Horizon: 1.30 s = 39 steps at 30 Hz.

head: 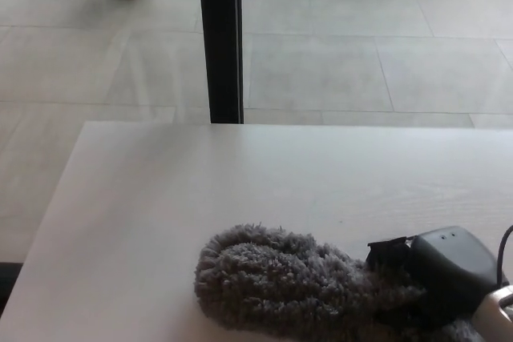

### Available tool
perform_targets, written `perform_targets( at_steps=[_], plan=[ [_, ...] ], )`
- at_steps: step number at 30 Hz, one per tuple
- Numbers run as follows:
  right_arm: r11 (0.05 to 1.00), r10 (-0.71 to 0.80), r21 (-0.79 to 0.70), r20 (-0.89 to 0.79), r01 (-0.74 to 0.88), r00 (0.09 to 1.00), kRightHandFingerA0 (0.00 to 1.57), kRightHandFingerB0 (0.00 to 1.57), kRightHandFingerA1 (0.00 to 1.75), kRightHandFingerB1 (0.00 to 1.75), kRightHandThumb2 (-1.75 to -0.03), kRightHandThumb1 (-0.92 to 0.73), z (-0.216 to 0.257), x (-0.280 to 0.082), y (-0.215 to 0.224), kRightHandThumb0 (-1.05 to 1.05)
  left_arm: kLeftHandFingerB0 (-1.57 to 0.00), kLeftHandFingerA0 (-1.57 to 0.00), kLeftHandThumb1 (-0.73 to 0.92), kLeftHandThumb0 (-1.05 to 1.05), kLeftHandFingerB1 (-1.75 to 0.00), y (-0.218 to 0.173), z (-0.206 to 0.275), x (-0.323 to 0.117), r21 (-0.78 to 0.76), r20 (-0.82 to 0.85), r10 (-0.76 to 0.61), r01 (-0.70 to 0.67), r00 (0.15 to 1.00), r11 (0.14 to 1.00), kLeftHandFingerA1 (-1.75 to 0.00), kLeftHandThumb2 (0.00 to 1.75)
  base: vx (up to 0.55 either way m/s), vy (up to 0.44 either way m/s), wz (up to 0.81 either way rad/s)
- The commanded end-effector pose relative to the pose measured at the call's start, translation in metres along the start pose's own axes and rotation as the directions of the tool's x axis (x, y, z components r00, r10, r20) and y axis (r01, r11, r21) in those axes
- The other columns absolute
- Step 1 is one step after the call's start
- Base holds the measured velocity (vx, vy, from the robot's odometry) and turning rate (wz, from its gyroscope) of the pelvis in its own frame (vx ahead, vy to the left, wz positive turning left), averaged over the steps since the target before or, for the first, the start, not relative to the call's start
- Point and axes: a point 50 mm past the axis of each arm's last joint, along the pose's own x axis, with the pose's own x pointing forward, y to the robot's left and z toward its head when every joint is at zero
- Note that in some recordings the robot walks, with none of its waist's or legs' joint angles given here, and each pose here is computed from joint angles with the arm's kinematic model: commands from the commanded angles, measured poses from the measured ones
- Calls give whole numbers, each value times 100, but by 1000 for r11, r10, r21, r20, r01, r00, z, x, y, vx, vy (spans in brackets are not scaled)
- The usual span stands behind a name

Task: The robot uses its right hand to pick up the duster kept in the middle of the desk and use it to wipe the desk by swiping its surface twice

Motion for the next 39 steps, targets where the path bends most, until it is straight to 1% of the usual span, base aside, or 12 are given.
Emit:
perform_targets(
  at_steps=[1, 11, 12, 17, 21, 22, 27, 32, 33, 35, 36, 39],
  plan=[
    [955, -297, -18, 23, 297, 955, 89, 93, 166, 90, -70, -66, 21, -29, 45, -26, -30, -37, 88, -81, -40, 6, 6, -2, 27, 12, -31, 31, 999, 999, -57, 66, 0, 0, 0],
    [962, -194, -134, 278, 238, 941, 121, 93, 131, 91, -89, -37, 47, -38, 71, -37, -33, -39, 89, -83, -40, 3, 11, -1, 56, 24, -48, 46, 999, 997, -56, 67, 0, 0, 0],
    [961, -174, -155, 295, 227, 940, 87, 94, 170, 93, -58, -52, 45, -38, 69, -36, -32, -38, 90, -83, -40, 3, 11, -1, 58, 24, -49, 48, 999, 997, -55, 67, 0, 0, 0],
    [937, -68, -300, 351, 181, 934, 84, 94, 168, 88, -57, -51, 29, -30, 50, -38, -30, -38, 89, -84, -41, 4, 13, -2, 65, 33, -53, 51, 998, 997, -56, 67, 0, 0, 0],
    [891, -91, -394, 330, 225, 940, 124, 96, 135, 94, -85, -34, 7, -15, 26, -39, -30, -39, 90, -83, -40, 3, 14, -1, 68, 34, -50, 48, 998, 997, -57, 67, 0, 0, 0],
    [884, -78, -420, 299, 205, 951, 93, 100, 168, 90, -58, -47, -2, -10, 17, -35, -31, -39, 89, -82, -40, 3, 12, -1, 59, 31, -53, 51, 998, 997, -57, 67, 0, 0, 0],
    [834, -48, -523, 246, 174, 968, 123, 92, 132, 92, -87, -36, -17, 1, 0, -34, -24, -38, 88, -83, -39, 4, 17, -1, 41, 42, -53, 51, 998, 998, -56, 66, 0, 0, 0],
    [769, 2, -629, 185, 117, 983, 90, 95, 166, 72, -55, -52, -36, 2, -3, -31, -13, -39, 71, -87, -49, 3, 22, 1, -10, 53, -29, 29, 998, 1000, -63, 107, 0, 0, 0],
    [782, 1, -614, 173, 107, 985, 91, 94, 166, 69, -59, -50, -38, 0, -3, -33, -17, -40, 87, -82, -38, 2, 23, 1, -8, 56, -36, 37, 998, 999, -58, 66, 0, 0, 0],
    [754, 12, -651, 145, 87, 989, 91, 98, 167, 76, -57, -51, -46, -4, -2, -29, -9, -35, 70, -83, -48, 0, 25, 1, 13, 66, -54, 53, 996, 999, -61, 107, 0, 0, 0],
    [754, 11, -653, 125, 74, 992, 91, 97, 166, 75, -57, -51, -51, -7, -1, -28, -17, -40, 88, -84, -40, 0, 26, 1, 31, 73, -65, 63, 995, 998, -57, 66, 0, 0, 0],
    [763, -8, -645, 66, 49, 998, 90, 97, 167, 81, -57, -51, -61, -16, 1, -29, -19, -39, 72, -89, -42, -3, 34, 2, 65, 93, -78, 72, 993, 995, -58, 86, 0, 0, 0]
  ],
)
